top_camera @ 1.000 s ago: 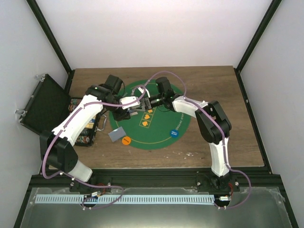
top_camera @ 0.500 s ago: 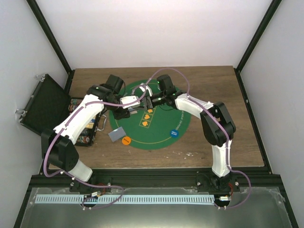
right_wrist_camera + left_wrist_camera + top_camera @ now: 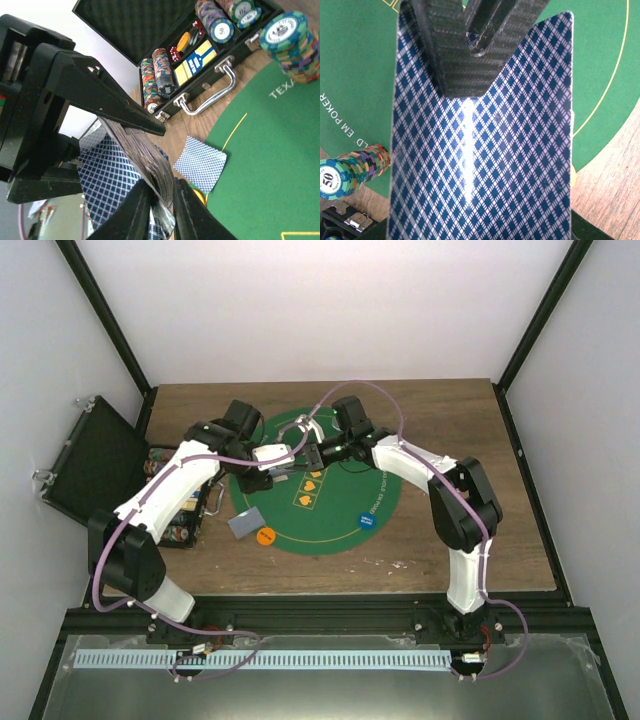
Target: Distribute texas hold em gaming equipment
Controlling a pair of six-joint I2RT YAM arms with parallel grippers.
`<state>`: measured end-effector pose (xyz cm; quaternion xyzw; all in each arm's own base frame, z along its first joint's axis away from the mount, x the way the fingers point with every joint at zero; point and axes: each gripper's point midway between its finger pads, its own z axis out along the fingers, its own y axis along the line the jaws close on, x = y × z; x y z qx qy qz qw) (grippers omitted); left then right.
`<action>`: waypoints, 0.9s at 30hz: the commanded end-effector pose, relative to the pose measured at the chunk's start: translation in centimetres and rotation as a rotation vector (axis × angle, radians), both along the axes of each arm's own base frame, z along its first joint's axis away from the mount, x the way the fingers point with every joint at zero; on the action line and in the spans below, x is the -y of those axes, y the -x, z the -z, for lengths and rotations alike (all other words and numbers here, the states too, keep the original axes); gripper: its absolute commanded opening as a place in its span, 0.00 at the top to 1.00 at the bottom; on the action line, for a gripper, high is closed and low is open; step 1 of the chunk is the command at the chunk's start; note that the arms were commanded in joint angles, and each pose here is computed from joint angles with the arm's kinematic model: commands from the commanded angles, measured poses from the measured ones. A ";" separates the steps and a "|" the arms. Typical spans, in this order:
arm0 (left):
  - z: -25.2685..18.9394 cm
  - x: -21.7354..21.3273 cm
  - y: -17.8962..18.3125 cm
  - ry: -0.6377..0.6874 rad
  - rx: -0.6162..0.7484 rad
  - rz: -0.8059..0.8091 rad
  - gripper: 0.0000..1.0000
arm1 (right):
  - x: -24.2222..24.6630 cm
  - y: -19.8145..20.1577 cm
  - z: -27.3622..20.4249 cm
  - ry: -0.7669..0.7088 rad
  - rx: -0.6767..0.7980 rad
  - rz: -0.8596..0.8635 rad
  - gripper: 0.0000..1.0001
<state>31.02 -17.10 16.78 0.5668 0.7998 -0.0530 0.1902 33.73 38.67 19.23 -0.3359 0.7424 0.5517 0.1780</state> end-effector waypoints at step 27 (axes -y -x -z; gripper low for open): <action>0.6 -1.0 -1.4 0.028 0.008 -0.073 0.53 | 12.0 -0.8 -5.3 0.066 0.014 0.376 0.99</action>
